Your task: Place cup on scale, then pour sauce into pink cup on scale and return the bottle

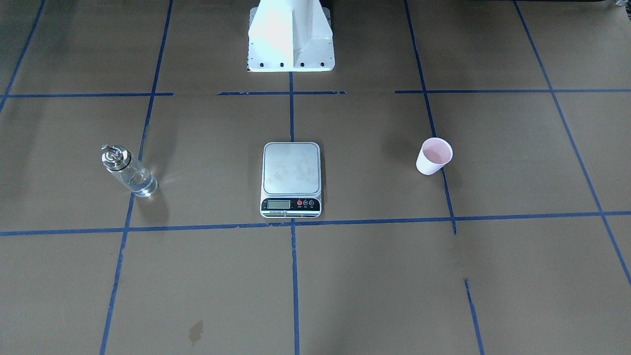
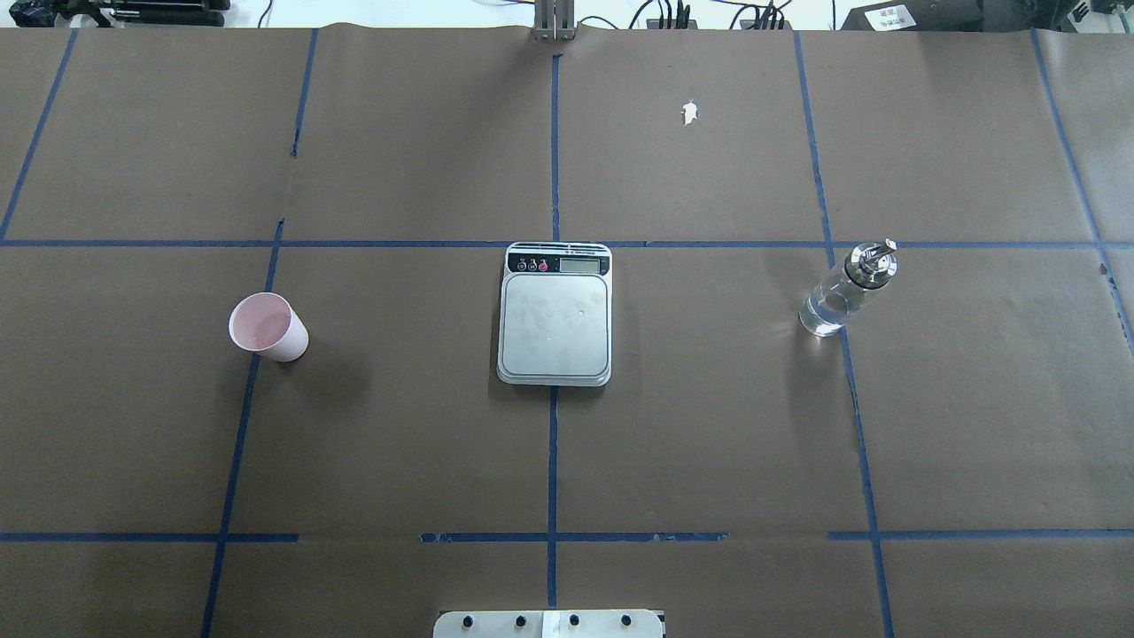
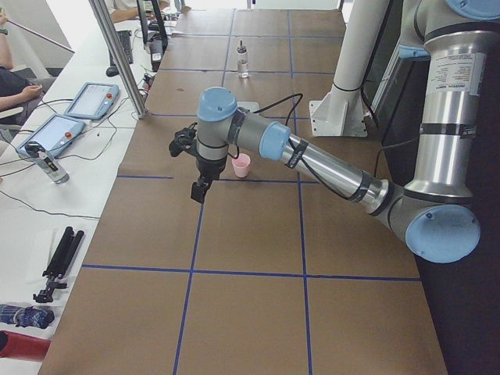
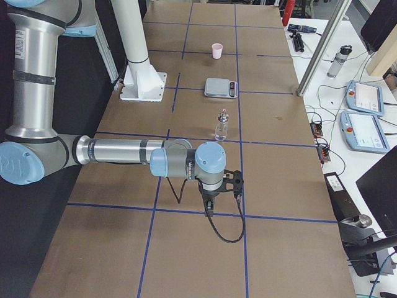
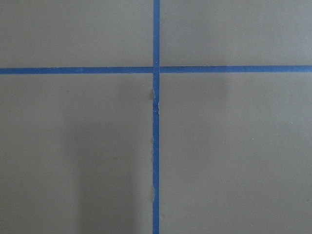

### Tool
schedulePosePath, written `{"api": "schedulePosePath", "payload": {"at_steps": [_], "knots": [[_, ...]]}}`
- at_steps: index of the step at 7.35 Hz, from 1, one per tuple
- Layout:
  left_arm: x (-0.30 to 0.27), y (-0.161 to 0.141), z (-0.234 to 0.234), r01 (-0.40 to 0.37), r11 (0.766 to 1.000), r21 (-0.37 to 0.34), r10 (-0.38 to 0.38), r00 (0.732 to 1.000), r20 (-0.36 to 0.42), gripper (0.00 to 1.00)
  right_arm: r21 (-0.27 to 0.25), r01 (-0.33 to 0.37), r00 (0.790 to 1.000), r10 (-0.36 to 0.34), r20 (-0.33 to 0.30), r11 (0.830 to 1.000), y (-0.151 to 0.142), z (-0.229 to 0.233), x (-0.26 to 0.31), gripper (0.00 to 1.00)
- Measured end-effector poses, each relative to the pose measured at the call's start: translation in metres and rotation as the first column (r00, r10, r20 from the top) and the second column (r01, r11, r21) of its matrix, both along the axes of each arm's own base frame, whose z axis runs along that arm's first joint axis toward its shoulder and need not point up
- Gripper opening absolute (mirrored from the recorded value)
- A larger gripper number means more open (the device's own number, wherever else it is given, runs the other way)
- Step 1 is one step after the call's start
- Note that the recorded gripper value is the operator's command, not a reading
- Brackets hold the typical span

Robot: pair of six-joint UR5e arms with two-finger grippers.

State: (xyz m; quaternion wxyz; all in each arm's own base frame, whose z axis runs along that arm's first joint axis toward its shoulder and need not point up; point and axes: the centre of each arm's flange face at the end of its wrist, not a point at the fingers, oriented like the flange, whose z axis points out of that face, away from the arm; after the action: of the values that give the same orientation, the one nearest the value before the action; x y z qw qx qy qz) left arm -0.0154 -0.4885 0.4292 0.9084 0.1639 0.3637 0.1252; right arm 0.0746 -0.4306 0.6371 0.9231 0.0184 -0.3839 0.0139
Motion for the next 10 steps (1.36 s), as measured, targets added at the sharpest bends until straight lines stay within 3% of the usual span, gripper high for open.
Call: {"api": "schedulePosePath", "payload": {"at_steps": [1, 3, 7, 10], "knots": [[0.025, 0.000, -0.017, -0.009, 1.000, -0.020, 0.009, 0.999, -0.034, 1.00, 0.002, -0.001, 1.000, 0.001, 0.001, 1.000, 0.000, -0.001, 0.000, 1.00], [0.068, 0.003, -0.031, 0.001, 0.991, -0.133, -0.017, 0.993, -0.118, 1.00, 0.005, -0.001, 1.000, 0.001, 0.000, 1.000, 0.000, -0.001, 0.000, 1.00], [0.143, 0.011, -0.048, -0.060, 0.995, -0.080, 0.044, 0.982, -0.185, 1.00, 0.007, 0.000, 1.000, 0.000, -0.004, 1.000, -0.003, -0.001, 0.001, 1.00], [0.210, 0.027, -0.054, 0.077, 0.980, -0.184, -0.111, 0.977, -0.183, 1.00, 0.031, -0.002, 1.000, 0.002, -0.005, 1.000, -0.007, -0.013, 0.001, 1.00]]}}
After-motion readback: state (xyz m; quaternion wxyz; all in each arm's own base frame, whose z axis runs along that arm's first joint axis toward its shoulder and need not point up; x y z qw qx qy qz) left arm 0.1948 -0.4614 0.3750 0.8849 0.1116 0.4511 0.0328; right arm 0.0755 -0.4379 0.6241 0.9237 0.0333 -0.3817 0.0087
